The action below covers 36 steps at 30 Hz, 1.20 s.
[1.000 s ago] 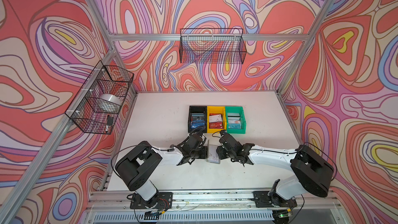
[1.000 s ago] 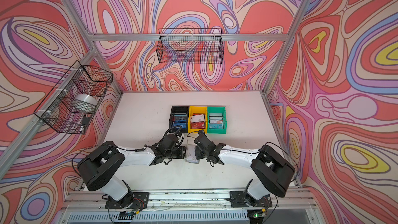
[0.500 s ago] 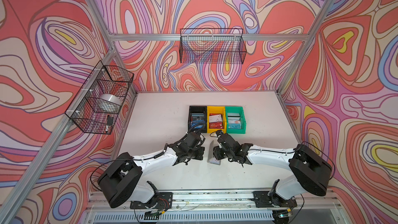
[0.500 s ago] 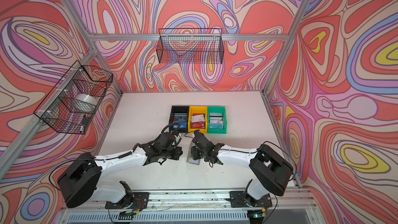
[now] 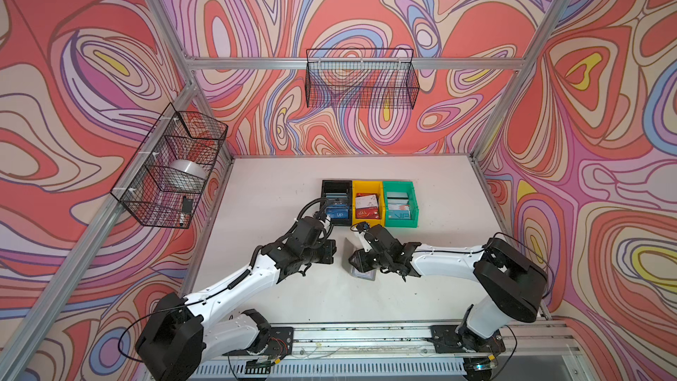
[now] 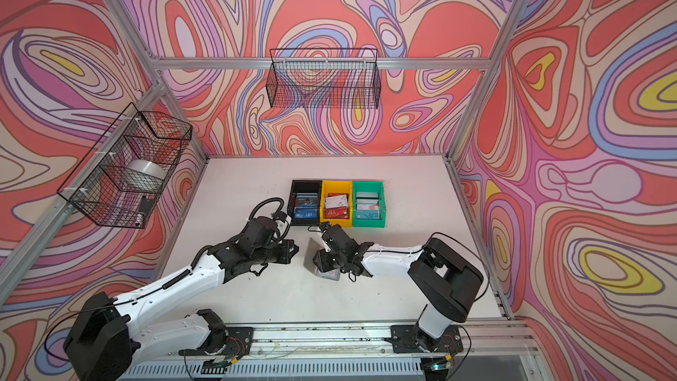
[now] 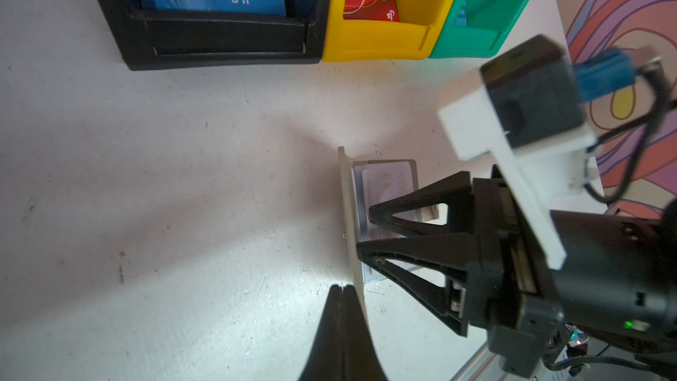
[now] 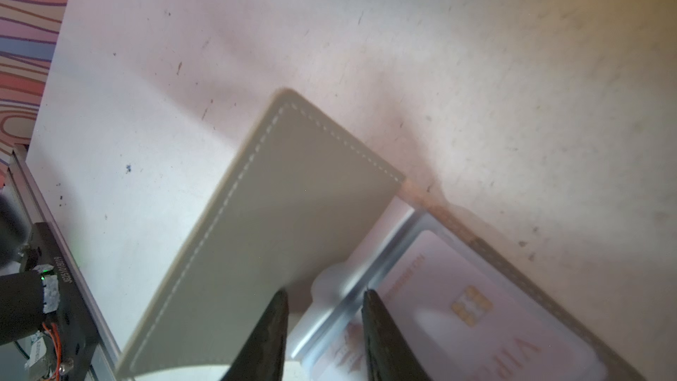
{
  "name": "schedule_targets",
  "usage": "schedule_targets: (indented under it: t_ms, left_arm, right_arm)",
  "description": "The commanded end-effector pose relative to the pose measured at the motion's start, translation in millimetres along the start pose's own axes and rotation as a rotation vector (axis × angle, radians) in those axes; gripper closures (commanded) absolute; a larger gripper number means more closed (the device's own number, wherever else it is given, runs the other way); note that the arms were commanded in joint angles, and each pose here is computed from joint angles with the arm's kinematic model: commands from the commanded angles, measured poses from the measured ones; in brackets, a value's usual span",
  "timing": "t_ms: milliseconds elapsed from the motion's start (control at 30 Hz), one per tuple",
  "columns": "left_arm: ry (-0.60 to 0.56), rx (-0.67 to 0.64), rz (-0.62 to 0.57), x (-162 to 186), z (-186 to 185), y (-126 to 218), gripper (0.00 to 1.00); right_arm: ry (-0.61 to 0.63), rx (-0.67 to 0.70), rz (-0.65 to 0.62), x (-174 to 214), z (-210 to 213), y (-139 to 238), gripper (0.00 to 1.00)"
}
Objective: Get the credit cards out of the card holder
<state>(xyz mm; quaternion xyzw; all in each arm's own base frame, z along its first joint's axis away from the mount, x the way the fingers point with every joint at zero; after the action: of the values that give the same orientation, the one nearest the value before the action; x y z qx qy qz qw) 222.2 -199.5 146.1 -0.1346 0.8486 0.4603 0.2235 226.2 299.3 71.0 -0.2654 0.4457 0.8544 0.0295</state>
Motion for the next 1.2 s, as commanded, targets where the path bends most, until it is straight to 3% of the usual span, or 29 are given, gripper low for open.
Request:
schedule_targets:
  t_ms: [0,167,567,800,1167]
  left_arm:
    - [0.017,0.042,-0.006,-8.2,-8.2,-2.9,0.98]
    - [0.041,0.141,0.049,-14.6,-24.6,-30.2,0.99]
    - [0.093,0.085,0.106,-2.3,-5.5,-61.8,1.0]
    - [0.149,0.038,0.17,15.8,11.9,-82.0,1.0]
    - [0.18,0.002,0.187,25.5,21.3,-83.5,1.0]
  right_arm:
    - [-0.018,-0.033,0.022,3.3,2.8,-7.4,0.63]
    - [-0.017,-0.001,0.056,7.1,-2.4,-14.3,0.63]
    - [-0.041,0.021,0.024,12.5,-9.8,-4.1,0.64]
    - [-0.034,0.036,-0.026,5.0,-6.0,21.0,0.64]
    - [-0.043,0.121,-0.018,5.2,-13.0,37.4,0.63]
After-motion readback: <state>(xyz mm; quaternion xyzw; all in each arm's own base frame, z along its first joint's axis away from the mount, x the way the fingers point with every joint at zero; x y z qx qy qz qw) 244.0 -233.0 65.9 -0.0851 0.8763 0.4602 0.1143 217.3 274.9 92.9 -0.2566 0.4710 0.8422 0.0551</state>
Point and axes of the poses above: each gripper's point midway between its finger pads, its own y axis back along the fingers, its own z axis along the line the jaws close on, x = y × z, the point moved 4 cm from there along y, back along the fingers
